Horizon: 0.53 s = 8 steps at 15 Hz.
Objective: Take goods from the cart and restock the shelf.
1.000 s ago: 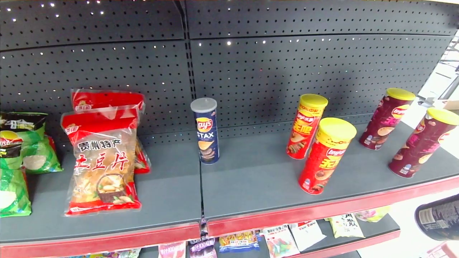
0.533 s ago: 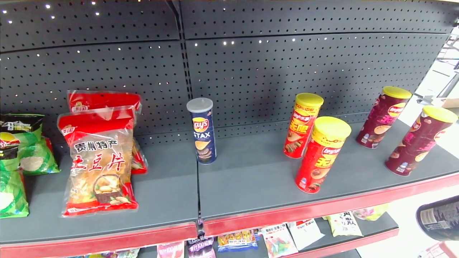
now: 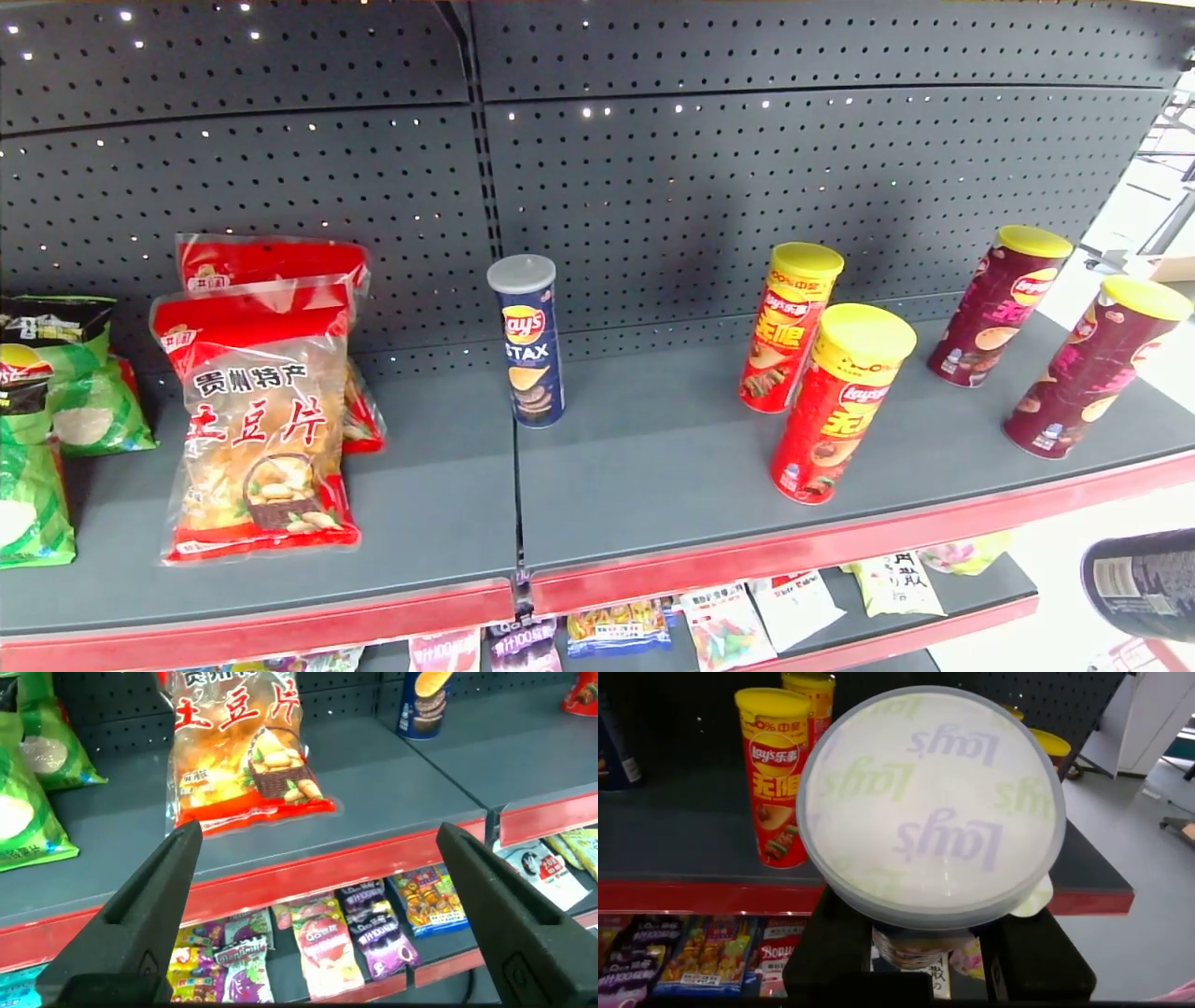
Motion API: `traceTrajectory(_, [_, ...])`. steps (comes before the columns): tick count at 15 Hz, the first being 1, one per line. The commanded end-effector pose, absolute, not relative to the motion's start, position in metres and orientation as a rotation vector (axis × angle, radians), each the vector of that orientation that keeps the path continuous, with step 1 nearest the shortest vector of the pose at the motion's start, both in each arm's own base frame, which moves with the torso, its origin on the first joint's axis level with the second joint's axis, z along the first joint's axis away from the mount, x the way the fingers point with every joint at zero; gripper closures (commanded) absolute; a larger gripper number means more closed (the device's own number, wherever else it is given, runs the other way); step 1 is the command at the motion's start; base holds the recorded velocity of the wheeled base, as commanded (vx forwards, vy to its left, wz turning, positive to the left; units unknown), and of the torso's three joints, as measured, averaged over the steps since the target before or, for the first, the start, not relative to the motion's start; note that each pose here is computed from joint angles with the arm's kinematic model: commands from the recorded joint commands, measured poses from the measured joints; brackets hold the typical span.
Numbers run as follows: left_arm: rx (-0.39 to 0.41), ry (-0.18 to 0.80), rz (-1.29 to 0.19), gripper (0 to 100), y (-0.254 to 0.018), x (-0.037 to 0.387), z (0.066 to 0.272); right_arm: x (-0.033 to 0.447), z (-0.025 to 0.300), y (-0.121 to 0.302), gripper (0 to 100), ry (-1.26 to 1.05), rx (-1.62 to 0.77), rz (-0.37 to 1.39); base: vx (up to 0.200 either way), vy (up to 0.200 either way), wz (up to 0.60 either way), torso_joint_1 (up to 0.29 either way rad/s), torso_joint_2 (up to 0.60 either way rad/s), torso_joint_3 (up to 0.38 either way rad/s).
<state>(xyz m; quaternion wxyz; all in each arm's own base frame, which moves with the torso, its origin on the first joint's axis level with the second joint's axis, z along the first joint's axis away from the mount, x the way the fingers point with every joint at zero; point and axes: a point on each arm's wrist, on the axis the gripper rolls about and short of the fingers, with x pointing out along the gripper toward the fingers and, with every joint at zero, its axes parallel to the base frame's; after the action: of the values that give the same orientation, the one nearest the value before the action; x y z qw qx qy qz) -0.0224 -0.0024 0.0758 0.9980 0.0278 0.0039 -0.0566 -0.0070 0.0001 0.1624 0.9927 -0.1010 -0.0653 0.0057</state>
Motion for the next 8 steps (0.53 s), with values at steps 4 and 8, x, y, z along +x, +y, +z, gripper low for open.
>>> traceTrajectory(4, [0.032,-0.025,-0.128,0,-0.003,-0.024,0.091,-0.016,0.149,0.000,100,-0.150,-0.204,0.006,0.000,0.000,0.00,0.000,0.00,0.000])
traceTrajectory(8, [-0.141,0.058,-0.105,0,-0.003,0.095,0.261,-0.020,0.141,0.000,100,-0.103,-0.206,0.006,0.000,0.000,0.00,0.000,0.00,0.000])
